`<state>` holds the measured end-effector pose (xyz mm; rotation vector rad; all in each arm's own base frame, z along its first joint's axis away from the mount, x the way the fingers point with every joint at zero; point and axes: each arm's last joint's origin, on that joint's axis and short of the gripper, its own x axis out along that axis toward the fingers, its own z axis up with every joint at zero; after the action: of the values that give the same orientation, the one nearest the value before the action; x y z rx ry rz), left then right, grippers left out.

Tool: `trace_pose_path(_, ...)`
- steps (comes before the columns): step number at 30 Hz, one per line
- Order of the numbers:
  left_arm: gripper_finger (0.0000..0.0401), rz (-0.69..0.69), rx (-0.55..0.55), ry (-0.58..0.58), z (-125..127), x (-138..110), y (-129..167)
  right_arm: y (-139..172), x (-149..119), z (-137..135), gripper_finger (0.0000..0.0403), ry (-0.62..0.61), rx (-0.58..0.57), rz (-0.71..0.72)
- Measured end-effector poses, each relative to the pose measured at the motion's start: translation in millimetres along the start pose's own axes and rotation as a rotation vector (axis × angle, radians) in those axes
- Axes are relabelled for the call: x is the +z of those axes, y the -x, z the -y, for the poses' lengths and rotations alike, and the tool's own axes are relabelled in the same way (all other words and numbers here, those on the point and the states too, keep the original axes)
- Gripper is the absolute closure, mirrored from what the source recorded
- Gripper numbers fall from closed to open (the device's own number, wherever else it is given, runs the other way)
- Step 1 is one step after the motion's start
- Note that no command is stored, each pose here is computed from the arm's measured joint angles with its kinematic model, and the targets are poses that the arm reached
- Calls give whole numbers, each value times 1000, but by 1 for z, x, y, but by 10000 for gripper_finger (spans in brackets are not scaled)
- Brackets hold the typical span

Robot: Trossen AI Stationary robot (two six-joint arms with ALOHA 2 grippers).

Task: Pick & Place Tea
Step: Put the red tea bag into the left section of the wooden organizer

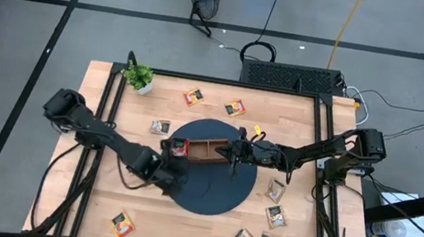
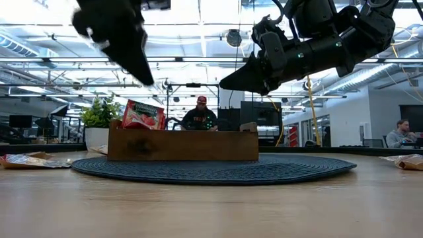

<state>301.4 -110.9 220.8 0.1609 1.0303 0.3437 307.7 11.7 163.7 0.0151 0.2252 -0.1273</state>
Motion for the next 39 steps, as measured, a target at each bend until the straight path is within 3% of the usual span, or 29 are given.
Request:
trace_pose_path(7,397,-110,-15,34,-18,-7,-17,0,0,-2,403,-1,7,0)
trace_pose_path(24,399,-144,-32,117,-32,-38,-58,0,0,-2,403,2,7,0)
trace_pose_path(30,394,-135,-61,116,-29,-35,-54,0,0,-2,403,2,6,0)
trace_pose_path(35,398,-141,-146,82,-23,-25,-44,0,0,-2,403,2,6,-1)
trace_pose_path(39,393,-149,-142,73,-23,-20,-38,0,0,-2,403,2,6,-1)
